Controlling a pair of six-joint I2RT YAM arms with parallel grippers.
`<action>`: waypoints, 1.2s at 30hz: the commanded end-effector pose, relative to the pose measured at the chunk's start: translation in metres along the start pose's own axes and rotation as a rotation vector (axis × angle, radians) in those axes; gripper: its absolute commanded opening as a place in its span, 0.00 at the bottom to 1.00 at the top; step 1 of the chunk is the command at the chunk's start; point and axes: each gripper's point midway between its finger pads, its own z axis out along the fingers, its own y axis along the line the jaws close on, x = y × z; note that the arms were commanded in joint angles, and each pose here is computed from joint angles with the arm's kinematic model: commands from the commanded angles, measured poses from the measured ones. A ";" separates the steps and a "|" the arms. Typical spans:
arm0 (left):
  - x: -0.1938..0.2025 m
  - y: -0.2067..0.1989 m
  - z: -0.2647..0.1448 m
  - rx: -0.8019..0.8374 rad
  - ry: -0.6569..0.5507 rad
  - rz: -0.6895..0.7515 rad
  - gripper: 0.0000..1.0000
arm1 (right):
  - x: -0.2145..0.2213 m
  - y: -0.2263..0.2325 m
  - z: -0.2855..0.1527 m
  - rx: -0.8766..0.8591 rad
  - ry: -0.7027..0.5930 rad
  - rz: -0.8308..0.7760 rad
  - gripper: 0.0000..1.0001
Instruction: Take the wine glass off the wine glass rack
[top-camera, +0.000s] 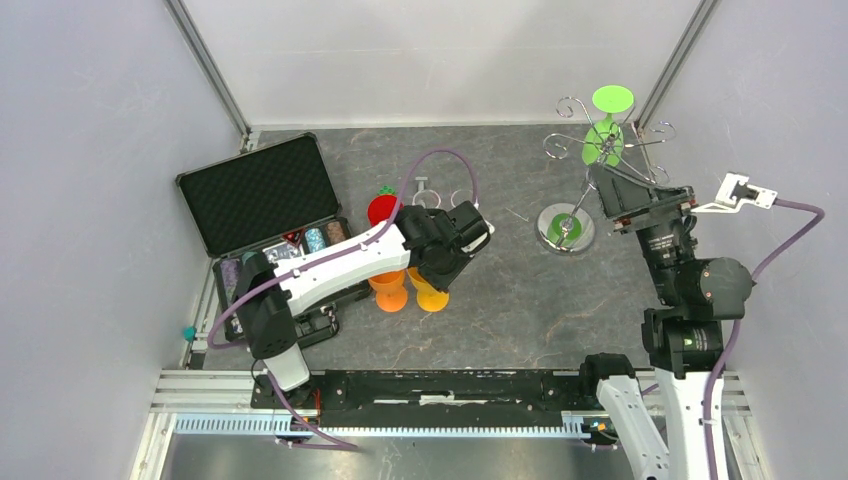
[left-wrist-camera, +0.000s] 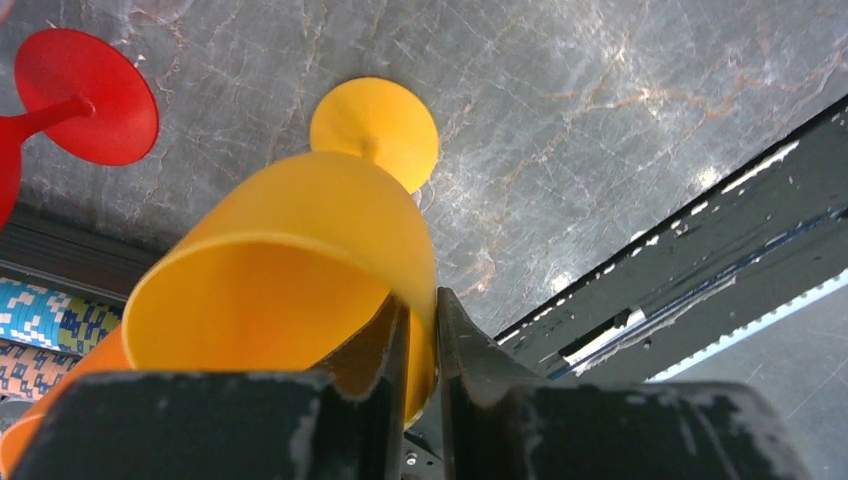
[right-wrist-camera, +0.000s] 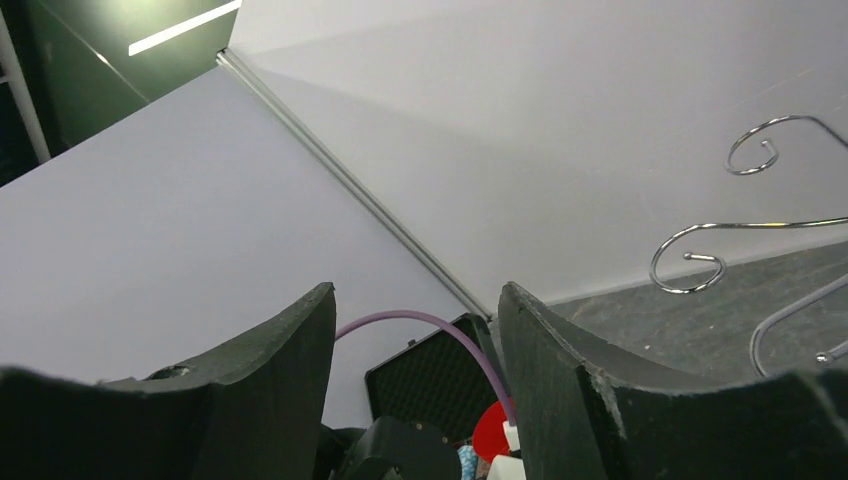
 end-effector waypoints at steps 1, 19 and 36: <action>-0.005 -0.002 -0.009 -0.017 -0.013 0.093 0.23 | -0.006 -0.014 0.001 0.106 0.001 -0.076 0.65; -0.050 0.011 -0.105 0.003 -0.420 0.122 1.00 | -0.017 -0.039 0.033 0.252 0.108 -0.297 0.66; -0.043 0.039 -0.185 0.019 -0.904 -0.097 1.00 | -0.080 -0.112 0.096 0.604 0.087 -0.400 0.67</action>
